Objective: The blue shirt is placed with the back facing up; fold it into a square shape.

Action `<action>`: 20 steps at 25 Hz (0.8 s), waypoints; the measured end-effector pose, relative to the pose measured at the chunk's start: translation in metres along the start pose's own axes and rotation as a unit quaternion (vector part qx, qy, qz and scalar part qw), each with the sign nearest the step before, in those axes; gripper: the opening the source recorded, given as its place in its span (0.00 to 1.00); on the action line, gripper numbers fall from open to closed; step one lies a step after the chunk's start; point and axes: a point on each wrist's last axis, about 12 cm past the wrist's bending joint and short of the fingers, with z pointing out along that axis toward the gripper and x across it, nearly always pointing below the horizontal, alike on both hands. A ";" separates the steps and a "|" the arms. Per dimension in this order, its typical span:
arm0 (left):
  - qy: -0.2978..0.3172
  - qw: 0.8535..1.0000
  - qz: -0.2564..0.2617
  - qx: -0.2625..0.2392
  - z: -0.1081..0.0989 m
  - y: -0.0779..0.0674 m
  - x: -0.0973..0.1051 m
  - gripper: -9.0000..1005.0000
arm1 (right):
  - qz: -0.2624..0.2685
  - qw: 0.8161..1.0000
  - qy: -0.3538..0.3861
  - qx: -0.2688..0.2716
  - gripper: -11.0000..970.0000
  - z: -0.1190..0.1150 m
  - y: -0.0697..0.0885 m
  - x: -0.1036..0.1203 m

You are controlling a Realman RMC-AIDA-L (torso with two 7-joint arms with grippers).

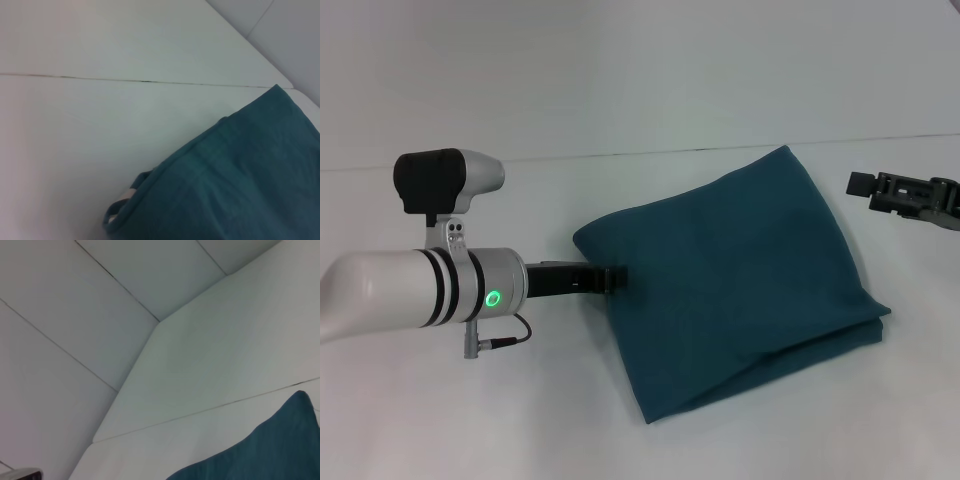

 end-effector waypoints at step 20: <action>-0.031 0.998 0.010 -0.055 -0.056 0.052 -0.007 0.06 | 0.022 0.999 -0.024 -0.012 0.96 0.012 0.002 0.014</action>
